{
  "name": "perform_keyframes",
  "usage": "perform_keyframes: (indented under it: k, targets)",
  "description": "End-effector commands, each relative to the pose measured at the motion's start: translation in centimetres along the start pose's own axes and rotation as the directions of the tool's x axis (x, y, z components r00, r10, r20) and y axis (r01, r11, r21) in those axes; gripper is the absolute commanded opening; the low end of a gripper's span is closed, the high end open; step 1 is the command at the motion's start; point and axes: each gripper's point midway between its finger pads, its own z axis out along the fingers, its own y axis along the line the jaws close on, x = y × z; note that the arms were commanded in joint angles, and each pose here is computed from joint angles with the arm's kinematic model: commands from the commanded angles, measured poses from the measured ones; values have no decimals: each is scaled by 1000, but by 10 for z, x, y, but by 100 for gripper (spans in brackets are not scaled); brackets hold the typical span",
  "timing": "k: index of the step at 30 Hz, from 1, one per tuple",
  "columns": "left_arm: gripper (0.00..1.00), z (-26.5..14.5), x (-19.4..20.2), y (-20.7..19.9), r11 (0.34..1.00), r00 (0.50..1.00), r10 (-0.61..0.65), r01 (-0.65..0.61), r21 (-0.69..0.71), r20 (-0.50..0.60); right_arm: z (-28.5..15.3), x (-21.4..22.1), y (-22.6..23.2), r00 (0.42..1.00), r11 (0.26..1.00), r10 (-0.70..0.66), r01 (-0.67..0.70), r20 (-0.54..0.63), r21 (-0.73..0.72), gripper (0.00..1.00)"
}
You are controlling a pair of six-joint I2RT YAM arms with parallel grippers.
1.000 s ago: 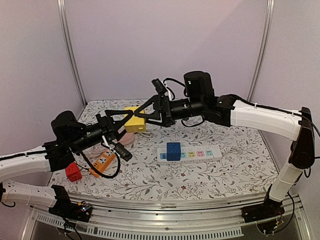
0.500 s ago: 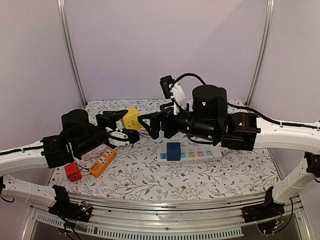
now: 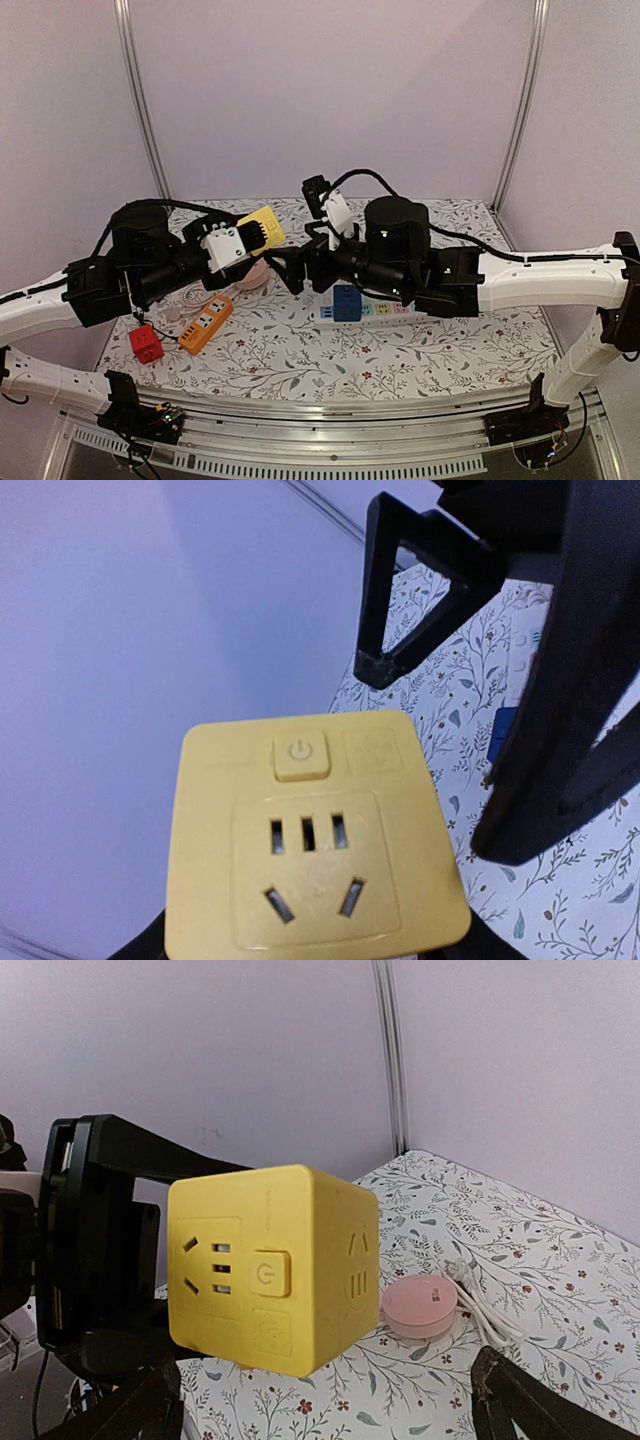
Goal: Insert the plug
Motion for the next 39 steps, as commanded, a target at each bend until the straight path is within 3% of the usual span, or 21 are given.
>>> perform_keyframes:
  k: [1, 17, 22, 28, 34, 35, 37, 38, 39]
  targets:
    - [0, -2, -9, -11, 992, 993, -118, 118, 40, -3, 8, -5, 9, 998, 1000, -6, 7, 62, -28, 99]
    - [0, 3, -23, -7, 991, 991, -133, 132, 18, 30, 38, 15, 7, 999, 999, -32, 32, 34, 4, 99]
    - [0, 5, -27, -5, 991, 990, -133, 133, 2, 50, 51, 20, 2, 999, 999, -18, 16, 30, 43, 93]
    - [0, 2, -29, 0, 991, 990, -132, 133, -15, 57, 56, 33, -8, 1000, 995, -15, 15, 4, 102, 58]
    - [0, 0, -26, -3, 996, 994, -88, 89, -17, 62, 55, 34, -11, 999, 992, -42, 44, -14, 119, 5]
    - [0, 0, -26, -3, 996, 995, -83, 85, -18, 63, 55, 34, -11, 999, 992, -47, 49, -18, 118, 0]
    - [0, -2, -26, -4, 997, 995, -72, 73, -15, 68, 54, 33, -10, 998, 993, -57, 59, -25, 104, 0]
    - [7, -3, -26, -4, 998, 995, -64, 65, -12, 72, 55, 32, -10, 998, 993, -59, 61, -32, 97, 0]
    - [28, -3, -25, -7, 998, 995, -58, 59, -6, 77, 55, 32, -10, 998, 994, -58, 62, -39, 85, 0]
